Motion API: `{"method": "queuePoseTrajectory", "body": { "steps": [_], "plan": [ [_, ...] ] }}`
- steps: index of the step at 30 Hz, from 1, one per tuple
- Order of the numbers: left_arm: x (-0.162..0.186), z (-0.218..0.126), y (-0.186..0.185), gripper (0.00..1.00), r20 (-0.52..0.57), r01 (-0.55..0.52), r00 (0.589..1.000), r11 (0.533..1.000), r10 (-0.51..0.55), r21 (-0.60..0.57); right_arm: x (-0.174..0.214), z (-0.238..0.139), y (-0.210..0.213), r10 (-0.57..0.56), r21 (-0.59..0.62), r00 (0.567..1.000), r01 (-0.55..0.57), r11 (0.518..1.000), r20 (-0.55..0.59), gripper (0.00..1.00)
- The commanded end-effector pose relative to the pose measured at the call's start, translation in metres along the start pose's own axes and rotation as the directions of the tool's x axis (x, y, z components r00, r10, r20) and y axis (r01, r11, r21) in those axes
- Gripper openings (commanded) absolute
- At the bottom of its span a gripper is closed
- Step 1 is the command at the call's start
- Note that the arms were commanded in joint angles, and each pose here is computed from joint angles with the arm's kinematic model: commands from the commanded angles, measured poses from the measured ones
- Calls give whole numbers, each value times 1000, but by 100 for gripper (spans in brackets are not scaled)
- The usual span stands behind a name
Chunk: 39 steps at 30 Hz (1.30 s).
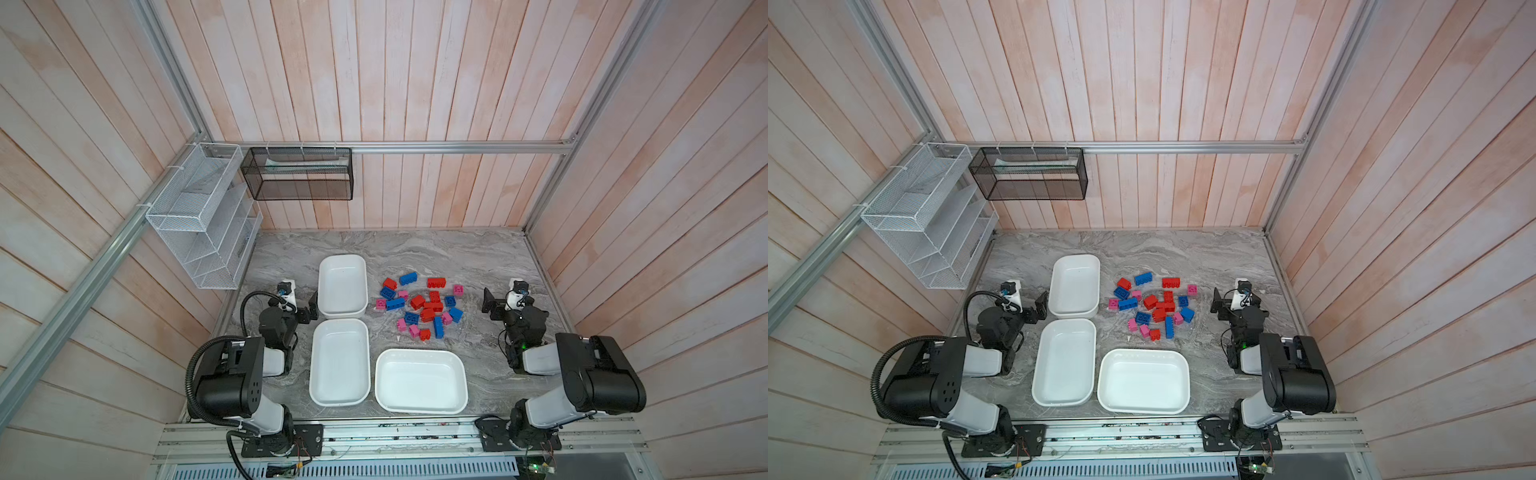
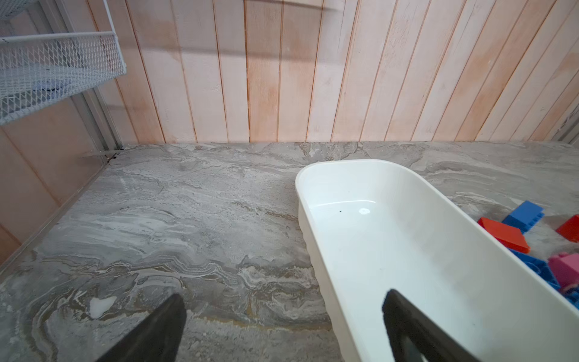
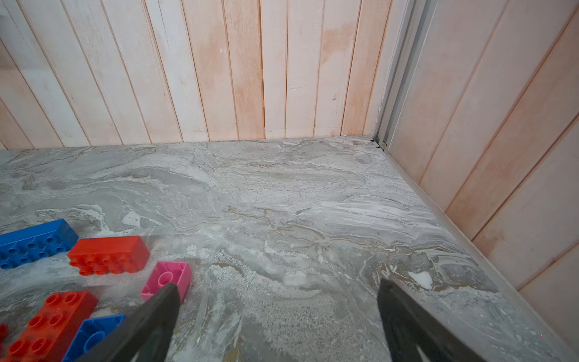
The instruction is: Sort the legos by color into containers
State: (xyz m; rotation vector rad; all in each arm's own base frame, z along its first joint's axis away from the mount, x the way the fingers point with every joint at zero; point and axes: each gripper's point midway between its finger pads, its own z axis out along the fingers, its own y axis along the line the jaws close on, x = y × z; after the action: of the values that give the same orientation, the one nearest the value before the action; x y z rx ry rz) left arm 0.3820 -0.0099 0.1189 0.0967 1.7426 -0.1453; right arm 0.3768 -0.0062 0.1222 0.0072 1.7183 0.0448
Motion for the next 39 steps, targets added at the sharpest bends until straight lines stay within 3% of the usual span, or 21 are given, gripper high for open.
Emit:
{"method": "queuePoseTrajectory", "body": {
  "steps": [1,27,35,39],
  "plan": [
    [-10,4,3,100,27,-6,1000,1000,6,-14,-3,0,-3,-5,14,1000,5,1000,9,98],
    [-14,2,4,100,43,-4,999,1000,5,-24,-4,-1,-2,-8,10,1000,8,1000,15,98],
    [-59,-17,11,100,64,22,998,996,-16,-92,-38,-18,7,-25,-29,997,27,999,67,98],
    [-75,-23,16,100,19,95,995,987,-93,-127,-73,-30,15,-7,-70,993,16,997,122,98]
  ]
}}
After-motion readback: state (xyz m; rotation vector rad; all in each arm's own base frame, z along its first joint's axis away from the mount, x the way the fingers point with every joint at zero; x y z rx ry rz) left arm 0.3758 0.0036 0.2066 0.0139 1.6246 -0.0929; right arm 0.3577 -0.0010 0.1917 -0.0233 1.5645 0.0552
